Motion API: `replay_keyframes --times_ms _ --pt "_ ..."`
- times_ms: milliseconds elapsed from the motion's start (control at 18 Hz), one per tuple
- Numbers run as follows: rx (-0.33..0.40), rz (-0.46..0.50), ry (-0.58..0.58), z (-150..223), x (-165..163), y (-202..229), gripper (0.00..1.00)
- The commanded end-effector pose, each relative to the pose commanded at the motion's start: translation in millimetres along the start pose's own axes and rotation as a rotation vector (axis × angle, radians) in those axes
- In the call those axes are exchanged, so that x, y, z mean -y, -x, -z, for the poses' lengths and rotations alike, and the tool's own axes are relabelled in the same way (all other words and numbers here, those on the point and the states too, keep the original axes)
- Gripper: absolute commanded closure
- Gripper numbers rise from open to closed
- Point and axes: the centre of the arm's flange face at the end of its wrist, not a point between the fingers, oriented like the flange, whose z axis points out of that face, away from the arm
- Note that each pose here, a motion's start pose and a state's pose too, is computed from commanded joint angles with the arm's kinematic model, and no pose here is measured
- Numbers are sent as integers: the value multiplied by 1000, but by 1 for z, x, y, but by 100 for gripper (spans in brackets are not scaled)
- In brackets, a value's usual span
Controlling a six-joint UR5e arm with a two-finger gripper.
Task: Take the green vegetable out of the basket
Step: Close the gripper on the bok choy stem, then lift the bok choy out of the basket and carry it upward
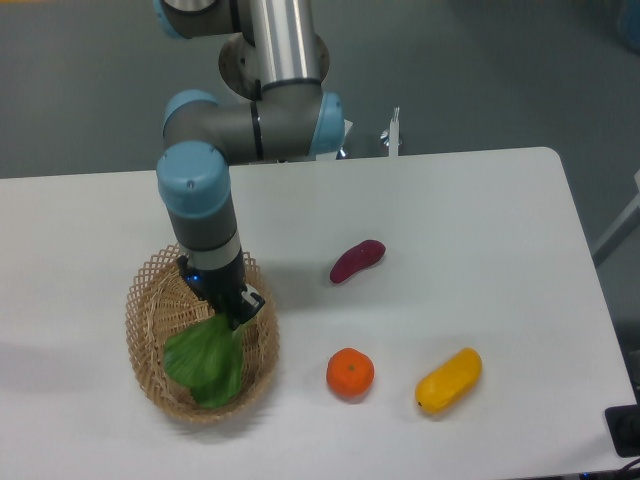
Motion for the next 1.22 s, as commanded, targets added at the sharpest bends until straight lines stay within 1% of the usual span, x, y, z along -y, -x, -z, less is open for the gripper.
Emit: replay_keyframes --times_ms 111,333,500,722,833,1056,1222 --pt "9 -6 -23 21 -11 17 72" --pt "-12 -31 -16 44 -50 57 72" --pt "-27 -74 15 47 -88 91 72" --pt "-5 -119 32 59 -134 137 72" --pt "-12 -136 43 61 -151 151 72" --pt "-1 -151 51 65 -178 172 72" --pt "0 -154 49 66 -180 173 72"
